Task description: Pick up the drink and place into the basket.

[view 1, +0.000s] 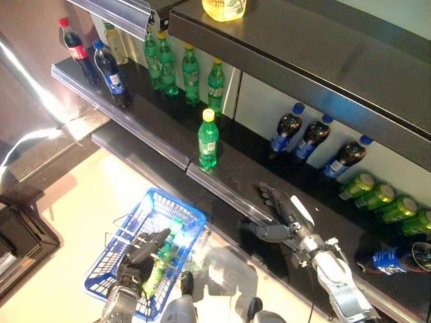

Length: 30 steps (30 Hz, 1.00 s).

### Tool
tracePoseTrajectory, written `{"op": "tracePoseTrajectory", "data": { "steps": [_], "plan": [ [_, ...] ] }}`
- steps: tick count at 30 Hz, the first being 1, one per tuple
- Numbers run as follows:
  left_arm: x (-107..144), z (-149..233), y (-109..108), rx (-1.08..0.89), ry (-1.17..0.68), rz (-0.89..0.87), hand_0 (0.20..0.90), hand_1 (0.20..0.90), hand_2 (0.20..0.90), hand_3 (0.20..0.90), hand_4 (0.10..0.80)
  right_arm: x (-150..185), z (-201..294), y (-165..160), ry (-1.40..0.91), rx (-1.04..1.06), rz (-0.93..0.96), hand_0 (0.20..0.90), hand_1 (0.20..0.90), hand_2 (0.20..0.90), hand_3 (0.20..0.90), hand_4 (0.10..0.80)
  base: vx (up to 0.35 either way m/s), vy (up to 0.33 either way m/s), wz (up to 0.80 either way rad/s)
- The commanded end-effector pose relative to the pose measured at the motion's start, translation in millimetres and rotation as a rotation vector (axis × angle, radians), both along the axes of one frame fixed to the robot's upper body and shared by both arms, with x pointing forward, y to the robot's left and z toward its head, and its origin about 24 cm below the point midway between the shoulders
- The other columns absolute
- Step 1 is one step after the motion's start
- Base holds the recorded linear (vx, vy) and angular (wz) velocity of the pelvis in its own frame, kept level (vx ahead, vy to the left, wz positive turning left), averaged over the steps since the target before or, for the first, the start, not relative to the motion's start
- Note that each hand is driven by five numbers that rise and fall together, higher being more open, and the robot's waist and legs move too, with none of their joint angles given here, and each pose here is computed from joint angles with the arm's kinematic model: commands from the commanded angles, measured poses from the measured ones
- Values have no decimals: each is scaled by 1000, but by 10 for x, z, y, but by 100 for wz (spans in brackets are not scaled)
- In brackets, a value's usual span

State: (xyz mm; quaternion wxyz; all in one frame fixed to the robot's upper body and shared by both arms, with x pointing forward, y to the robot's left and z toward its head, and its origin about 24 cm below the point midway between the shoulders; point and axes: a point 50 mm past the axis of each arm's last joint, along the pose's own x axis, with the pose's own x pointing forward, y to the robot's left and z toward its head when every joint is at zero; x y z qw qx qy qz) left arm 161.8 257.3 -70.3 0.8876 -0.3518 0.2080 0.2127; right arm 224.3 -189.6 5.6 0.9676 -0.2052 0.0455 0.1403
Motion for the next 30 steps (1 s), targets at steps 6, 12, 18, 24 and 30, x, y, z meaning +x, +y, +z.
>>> {"op": "tracePoseTrajectory", "data": {
  "steps": [6,12,18,24,30],
  "plan": [
    [461,596,431,262,-412,146,300,300,300,200,100,-179,-292,-306,100,-121,-26,900,900,900,900,800,9,-3,-6],
    [423,463,434,263,-350,142,300,300,300,200,100,-334,-545,-416,214,-145,-94,900,900,900,900,800,7,-4,-5],
    [416,374,430,262,-302,148,300,300,300,200,100,-440,-707,-493,292,-184,-139,900,900,900,900,800,0,0,0],
    [431,367,429,265,-297,147,300,300,300,200,100,-489,-752,-535,305,-198,-151,900,900,900,900,800,16,-7,-8],
    [471,386,361,262,-313,141,300,300,300,200,100,-201,-315,-392,43,-111,-116,900,900,900,900,800,2,-2,-1]
  ]
}}
